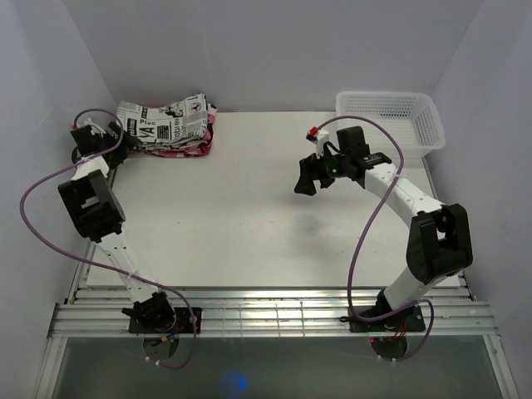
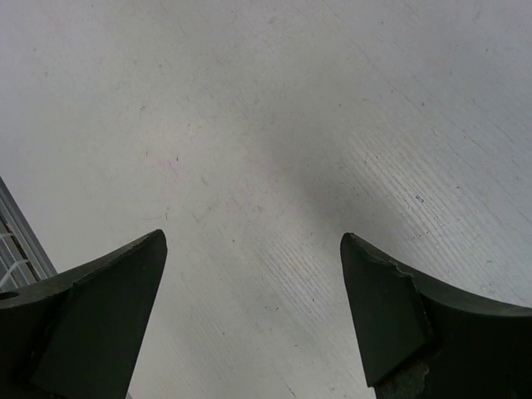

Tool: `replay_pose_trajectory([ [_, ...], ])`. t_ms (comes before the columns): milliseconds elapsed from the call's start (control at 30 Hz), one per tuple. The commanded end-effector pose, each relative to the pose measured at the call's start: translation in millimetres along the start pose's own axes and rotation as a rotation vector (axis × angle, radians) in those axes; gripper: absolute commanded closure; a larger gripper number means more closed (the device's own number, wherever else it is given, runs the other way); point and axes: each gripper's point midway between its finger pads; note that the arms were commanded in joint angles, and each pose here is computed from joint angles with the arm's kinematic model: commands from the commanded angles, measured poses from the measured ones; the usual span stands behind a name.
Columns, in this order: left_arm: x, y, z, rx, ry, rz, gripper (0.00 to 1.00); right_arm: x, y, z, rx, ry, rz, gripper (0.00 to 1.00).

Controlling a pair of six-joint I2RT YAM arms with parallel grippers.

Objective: Fold and stack the trousers
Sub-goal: Neatly place the folded trousers to the corner

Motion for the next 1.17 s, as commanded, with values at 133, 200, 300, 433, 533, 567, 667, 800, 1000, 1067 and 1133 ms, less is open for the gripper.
replay_pose_trajectory([
  [133, -91, -15, -17, 0.248, -0.123, 0.103, 0.02, -14, -13, 1, -0.047, 0.015, -0.038, 0.1],
  [200, -110, 0, -15, 0.325, -0.133, 0.179, 0.02, -19, -12, -3, -0.048, 0.027, -0.042, 0.1],
  [300, -139, 31, -17, 0.436, -0.086, 0.293, 0.02, -29, -4, -12, -0.038, 0.051, -0.029, 0.1],
  [433, -182, 81, -37, 0.522, 0.075, 0.413, 0.02, -47, 21, -28, 0.044, 0.073, 0.01, 0.1],
  [533, -214, 115, -40, 0.588, 0.131, 0.452, 0.02, -63, 53, -38, 0.092, 0.106, 0.058, 0.1],
  [567, -221, 124, -41, 0.6, 0.143, 0.462, 0.02, -67, 63, -42, 0.1, 0.131, 0.078, 0.1],
  [667, -241, 152, -42, 0.659, 0.166, 0.488, 0.02, -85, 99, -42, 0.121, 0.177, 0.13, 0.1],
  [800, -256, 170, -44, 0.704, 0.188, 0.496, 0.02, -96, 131, -36, 0.14, 0.207, 0.158, 0.1],
  [1000, -264, 168, -52, 0.724, 0.197, 0.464, 0.02, -106, 142, -26, 0.126, 0.241, 0.15, 0.1],
  [1067, -265, 166, -56, 0.73, 0.204, 0.453, 0.02, -109, 140, -24, 0.115, 0.249, 0.134, 0.1],
  [1133, -266, 163, -61, 0.739, 0.222, 0.439, 0.02, -110, 140, -21, 0.111, 0.249, 0.127, 0.1],
])
Point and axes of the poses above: each gripper's point midway between its finger pads, its own x axis out along the fingers, its own z axis along the line the jaws close on, y = z × x, and after that the axes turned 1 degree about x, right-handed
